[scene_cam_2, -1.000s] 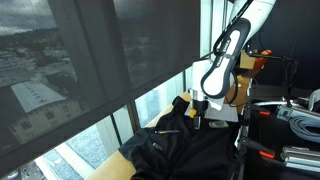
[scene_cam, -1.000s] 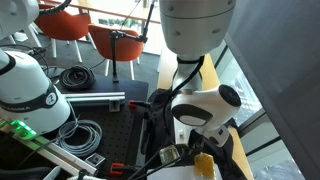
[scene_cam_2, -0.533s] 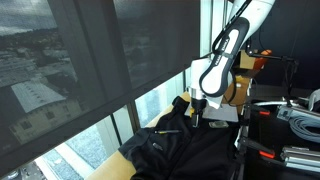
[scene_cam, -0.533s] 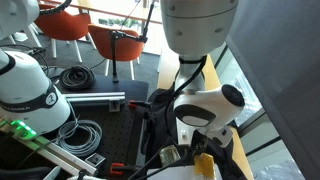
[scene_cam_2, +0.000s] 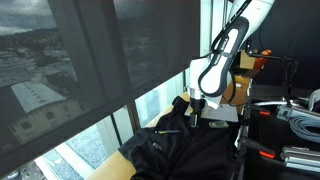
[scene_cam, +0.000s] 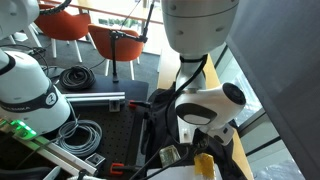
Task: Close the zip of the jersey
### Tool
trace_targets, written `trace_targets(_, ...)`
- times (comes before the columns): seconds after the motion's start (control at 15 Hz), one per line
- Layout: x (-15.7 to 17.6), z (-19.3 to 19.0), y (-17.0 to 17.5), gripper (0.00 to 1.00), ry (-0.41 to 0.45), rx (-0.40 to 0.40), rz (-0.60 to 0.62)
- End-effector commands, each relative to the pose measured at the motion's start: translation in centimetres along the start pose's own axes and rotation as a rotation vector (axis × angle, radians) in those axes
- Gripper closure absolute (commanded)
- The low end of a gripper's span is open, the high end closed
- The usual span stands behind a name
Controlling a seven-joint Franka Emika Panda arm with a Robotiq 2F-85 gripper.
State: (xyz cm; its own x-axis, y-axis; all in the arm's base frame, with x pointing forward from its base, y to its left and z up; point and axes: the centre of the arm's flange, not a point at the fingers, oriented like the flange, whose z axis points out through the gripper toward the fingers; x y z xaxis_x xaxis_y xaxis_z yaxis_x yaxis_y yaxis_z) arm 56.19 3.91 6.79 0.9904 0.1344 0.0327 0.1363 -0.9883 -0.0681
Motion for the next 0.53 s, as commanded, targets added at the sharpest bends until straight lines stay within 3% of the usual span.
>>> trace_targets(0.0, 0.23, 0.17, 0.04, 0.0, 0.018, 0.005, -0.004)
trace_targets(0.47, 0.26, 0.71, 0.18, 0.0, 0.014, 0.005, -0.001)
